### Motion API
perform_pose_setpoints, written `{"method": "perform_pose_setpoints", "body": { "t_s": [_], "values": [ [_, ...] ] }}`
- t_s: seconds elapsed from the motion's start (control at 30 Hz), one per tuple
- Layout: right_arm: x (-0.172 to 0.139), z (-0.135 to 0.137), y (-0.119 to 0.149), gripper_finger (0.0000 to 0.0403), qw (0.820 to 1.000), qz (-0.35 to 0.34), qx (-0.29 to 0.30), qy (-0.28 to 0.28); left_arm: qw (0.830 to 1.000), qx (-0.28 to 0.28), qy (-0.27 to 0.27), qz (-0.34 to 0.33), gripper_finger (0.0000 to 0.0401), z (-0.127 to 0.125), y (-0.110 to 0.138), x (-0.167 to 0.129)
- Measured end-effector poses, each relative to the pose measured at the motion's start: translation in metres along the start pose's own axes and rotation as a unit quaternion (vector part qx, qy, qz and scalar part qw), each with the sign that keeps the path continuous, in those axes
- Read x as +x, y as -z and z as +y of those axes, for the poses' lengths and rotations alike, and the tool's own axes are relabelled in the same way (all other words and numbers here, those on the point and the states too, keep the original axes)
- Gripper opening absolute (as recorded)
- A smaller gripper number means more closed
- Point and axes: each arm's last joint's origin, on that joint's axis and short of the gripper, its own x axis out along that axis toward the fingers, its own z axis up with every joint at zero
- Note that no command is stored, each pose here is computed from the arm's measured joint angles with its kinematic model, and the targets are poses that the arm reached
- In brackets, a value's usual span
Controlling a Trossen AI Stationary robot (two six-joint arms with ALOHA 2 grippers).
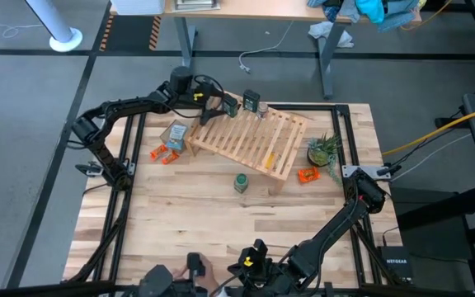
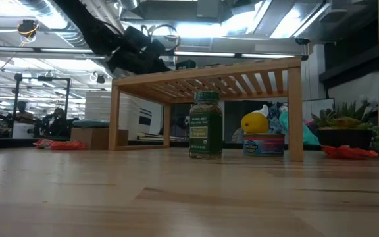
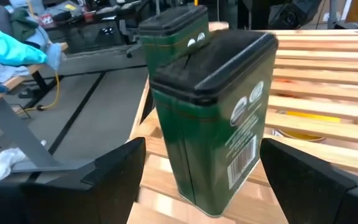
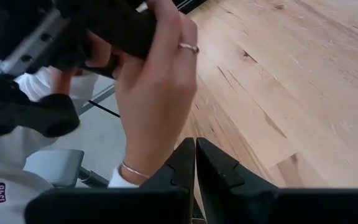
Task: Shelf spices
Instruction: Remove the left green seasoning can from the shelf
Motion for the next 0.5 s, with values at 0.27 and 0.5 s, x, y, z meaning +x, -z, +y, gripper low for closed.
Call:
{"method": "perform_pose_setpoints", "body": {
  "t_s": [0.27,0.5],
  "values": [
    [0.0,0.0,0.0,0.0021,1.0,0.0,0.0,0.0,1.0,0.009,0.004,-0.006,0.0311,-0.0011,0.0013,0.005],
    [0.0001,0.0,0.0001,0.0021,1.0,0.0,0.0,0.0,1.0,0.009,0.024,-0.012,0.0283,-0.0063,-0.0008,0.0086]
  ]
}}
